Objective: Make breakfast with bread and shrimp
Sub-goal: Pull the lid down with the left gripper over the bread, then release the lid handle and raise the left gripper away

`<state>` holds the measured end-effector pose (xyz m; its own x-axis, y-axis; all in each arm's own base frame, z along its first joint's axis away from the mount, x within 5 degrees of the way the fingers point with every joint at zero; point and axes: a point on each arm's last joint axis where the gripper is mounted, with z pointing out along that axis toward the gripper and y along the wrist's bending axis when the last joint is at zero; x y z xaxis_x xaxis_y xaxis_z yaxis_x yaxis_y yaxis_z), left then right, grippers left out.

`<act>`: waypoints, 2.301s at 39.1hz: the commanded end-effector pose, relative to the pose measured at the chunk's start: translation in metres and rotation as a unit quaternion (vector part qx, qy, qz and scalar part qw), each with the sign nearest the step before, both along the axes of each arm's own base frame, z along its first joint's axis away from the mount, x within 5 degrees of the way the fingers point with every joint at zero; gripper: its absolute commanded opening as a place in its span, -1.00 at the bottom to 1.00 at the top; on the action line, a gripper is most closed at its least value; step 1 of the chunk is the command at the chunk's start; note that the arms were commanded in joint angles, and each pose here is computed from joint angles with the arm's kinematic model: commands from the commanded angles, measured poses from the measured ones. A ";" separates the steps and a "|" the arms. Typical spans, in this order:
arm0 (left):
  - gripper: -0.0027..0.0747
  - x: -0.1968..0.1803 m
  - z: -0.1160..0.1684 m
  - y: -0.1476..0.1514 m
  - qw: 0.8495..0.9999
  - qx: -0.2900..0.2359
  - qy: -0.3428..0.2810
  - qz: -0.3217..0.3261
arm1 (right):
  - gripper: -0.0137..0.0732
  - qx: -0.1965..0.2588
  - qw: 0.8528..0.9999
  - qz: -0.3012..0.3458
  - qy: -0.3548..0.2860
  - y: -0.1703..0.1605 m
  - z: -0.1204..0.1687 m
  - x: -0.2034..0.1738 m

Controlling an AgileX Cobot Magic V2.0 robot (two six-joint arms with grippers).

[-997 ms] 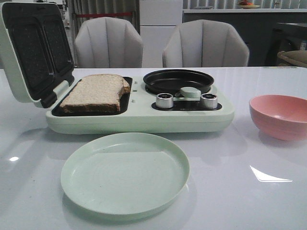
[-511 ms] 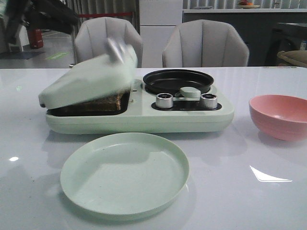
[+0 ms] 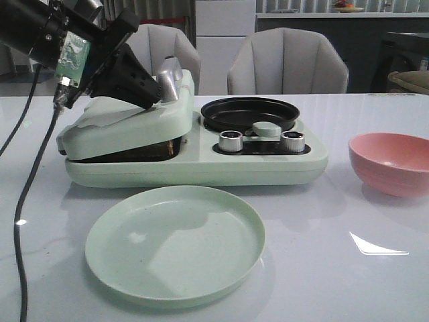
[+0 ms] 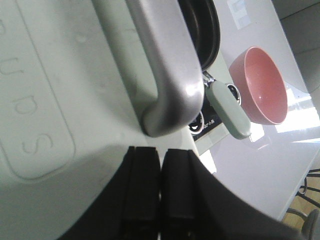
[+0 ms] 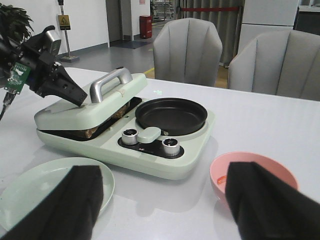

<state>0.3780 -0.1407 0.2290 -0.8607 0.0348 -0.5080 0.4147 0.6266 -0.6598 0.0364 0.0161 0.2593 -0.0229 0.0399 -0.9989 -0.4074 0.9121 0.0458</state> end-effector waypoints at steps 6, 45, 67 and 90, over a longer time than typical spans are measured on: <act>-0.63 -0.003 0.015 -0.005 1.000 -0.008 -0.014 -0.006 | 0.70 0.014 0.999 -0.004 -0.049 -0.001 0.016 -0.001; -0.63 -0.155 0.211 0.086 0.888 0.282 -0.331 0.152 | 0.70 0.014 0.999 -0.004 -0.049 -0.001 0.016 -0.001; -0.63 -0.272 0.162 0.114 0.866 0.232 -0.383 0.220 | 0.70 0.014 0.999 -0.004 -0.049 -0.001 0.016 -0.001; -0.63 -0.359 0.082 0.131 0.831 0.166 -0.464 0.260 | 0.70 0.014 0.999 -0.004 -0.049 -0.001 0.016 -0.001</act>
<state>0.0224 -0.0098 0.3029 -0.1477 0.1025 -0.9837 0.2654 0.9623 0.0604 0.0364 0.0161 0.2593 -0.0229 0.0399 -0.9989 -0.4074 0.9121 0.0458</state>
